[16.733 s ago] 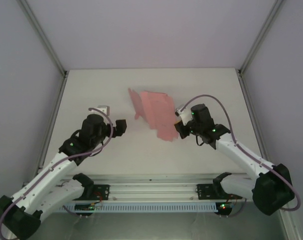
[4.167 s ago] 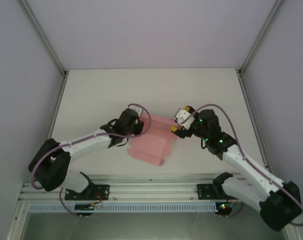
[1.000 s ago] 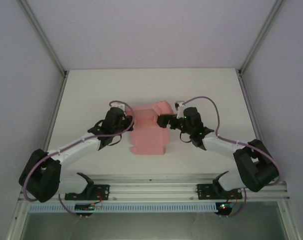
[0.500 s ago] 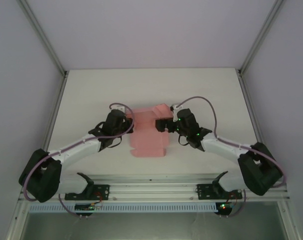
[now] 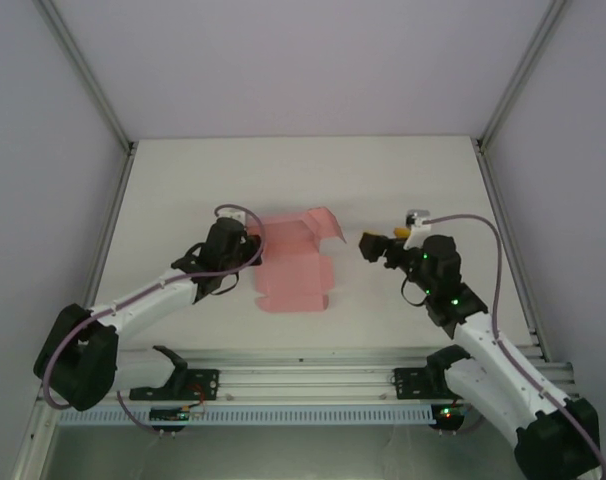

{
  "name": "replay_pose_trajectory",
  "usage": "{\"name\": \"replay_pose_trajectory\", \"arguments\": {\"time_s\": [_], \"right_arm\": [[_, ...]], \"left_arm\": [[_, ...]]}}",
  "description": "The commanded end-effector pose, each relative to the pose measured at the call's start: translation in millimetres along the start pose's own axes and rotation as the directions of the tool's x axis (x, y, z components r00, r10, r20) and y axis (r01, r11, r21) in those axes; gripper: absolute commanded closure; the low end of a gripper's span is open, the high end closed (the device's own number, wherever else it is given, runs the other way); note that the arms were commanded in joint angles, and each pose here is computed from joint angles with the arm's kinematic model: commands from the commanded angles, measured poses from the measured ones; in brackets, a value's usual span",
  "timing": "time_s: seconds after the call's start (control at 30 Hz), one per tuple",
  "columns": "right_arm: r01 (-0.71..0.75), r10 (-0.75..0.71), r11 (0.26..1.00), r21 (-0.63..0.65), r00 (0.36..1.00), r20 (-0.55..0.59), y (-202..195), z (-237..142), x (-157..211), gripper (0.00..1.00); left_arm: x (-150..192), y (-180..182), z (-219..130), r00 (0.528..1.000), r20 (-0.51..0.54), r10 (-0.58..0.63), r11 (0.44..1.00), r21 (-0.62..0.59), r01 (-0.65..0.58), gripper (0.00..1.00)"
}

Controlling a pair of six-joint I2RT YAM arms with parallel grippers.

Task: Assemble paper box

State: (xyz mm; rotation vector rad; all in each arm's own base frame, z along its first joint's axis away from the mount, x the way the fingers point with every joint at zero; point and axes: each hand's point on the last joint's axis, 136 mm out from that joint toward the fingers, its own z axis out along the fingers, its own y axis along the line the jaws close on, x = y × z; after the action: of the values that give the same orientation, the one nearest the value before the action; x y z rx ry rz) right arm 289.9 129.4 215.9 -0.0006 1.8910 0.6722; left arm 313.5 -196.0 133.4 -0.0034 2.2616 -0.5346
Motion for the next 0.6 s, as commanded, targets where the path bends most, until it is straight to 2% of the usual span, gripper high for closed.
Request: {"name": "replay_pose_trajectory", "arguments": {"time_s": [0.0, 0.1, 0.23, 0.37, 0.57], "right_arm": [[-0.150, 0.152, 0.988, 0.034, 0.986, -0.065, -20.3, 0.3, 14.3, 0.00], [-0.200, 0.197, 0.980, -0.021, 0.977, -0.085, -20.0, 7.5, 9.3, 0.01], [-0.190, 0.175, 0.975, -0.118, 0.977, -0.124, -5.6, 21.6, 3.8, 0.07], [-0.212, 0.170, 0.958, -0.195, 0.963, -0.211, 9.8, 36.8, 15.2, 0.09], [-0.163, 0.064, 0.936, -0.313, 0.951, -0.303, 46.0, 52.0, 34.5, 0.12]], "left_arm": [[-1.5, -12.3, -7.3, 0.997, -0.007, 0.072, 0.995, 0.071, -0.072, 1.00], [-0.1, -16.8, -8.2, 0.996, -0.013, 0.090, 0.991, 0.096, -0.088, 1.00], [0.1, -19.7, -7.9, 0.995, -0.015, 0.097, 0.989, 0.111, -0.094, 1.00], [0.3, -20.1, -6.1, 0.995, -0.019, 0.100, 0.989, 0.113, -0.097, 1.00], [-2.1, -23.4, -4.9, 0.995, -0.015, 0.099, 0.988, 0.123, -0.097, 1.00]]}}
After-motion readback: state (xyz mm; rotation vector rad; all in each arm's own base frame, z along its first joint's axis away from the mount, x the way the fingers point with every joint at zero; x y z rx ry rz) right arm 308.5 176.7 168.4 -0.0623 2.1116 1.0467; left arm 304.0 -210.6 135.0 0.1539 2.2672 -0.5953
